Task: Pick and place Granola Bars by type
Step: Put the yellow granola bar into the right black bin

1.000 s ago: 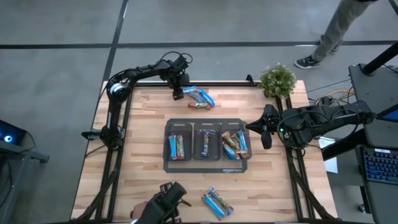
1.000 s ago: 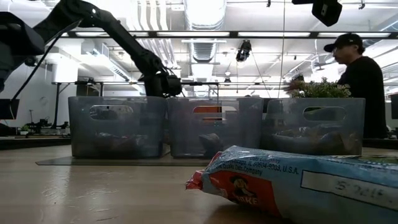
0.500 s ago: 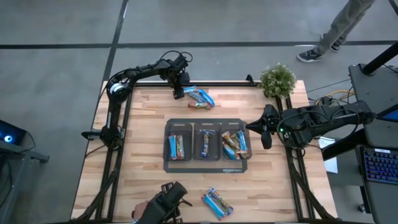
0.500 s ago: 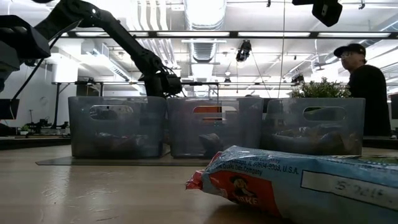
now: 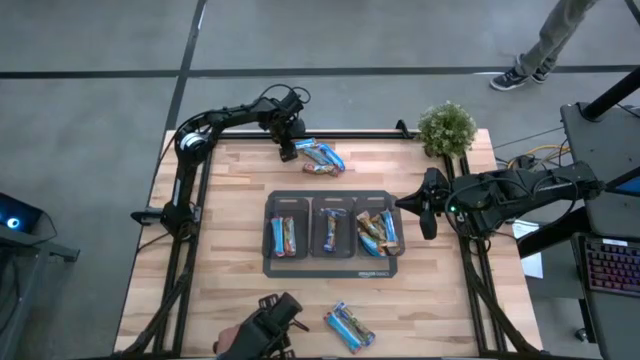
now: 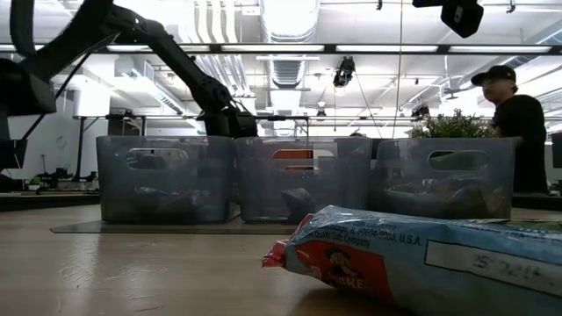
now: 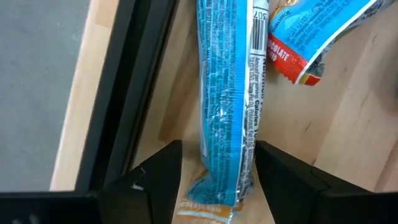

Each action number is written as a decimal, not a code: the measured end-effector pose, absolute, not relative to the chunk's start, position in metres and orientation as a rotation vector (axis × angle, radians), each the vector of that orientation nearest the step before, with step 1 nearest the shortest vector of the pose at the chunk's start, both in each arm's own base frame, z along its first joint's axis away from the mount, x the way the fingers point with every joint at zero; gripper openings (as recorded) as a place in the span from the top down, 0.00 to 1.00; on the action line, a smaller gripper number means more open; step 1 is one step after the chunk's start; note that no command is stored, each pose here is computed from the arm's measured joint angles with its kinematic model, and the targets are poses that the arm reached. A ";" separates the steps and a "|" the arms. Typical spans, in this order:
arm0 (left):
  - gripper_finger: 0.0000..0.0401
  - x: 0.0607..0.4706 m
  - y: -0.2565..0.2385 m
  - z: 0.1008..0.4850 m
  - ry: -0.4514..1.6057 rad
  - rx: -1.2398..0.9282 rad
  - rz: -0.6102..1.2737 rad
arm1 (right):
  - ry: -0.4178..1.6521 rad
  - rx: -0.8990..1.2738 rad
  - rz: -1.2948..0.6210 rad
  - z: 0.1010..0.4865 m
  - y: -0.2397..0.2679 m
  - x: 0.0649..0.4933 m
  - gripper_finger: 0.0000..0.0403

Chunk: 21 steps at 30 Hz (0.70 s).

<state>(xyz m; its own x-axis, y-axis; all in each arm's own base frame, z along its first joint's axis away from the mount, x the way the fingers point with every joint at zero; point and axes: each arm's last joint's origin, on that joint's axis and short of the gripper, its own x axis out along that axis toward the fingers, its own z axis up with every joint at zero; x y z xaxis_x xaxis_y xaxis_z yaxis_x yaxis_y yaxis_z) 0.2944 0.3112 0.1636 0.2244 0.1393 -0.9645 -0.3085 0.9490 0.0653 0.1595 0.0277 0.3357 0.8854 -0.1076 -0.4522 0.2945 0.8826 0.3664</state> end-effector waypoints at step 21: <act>0.82 0.293 0.312 0.161 1.330 -0.180 0.351 | 0.436 0.449 -0.218 0.336 0.028 0.160 0.98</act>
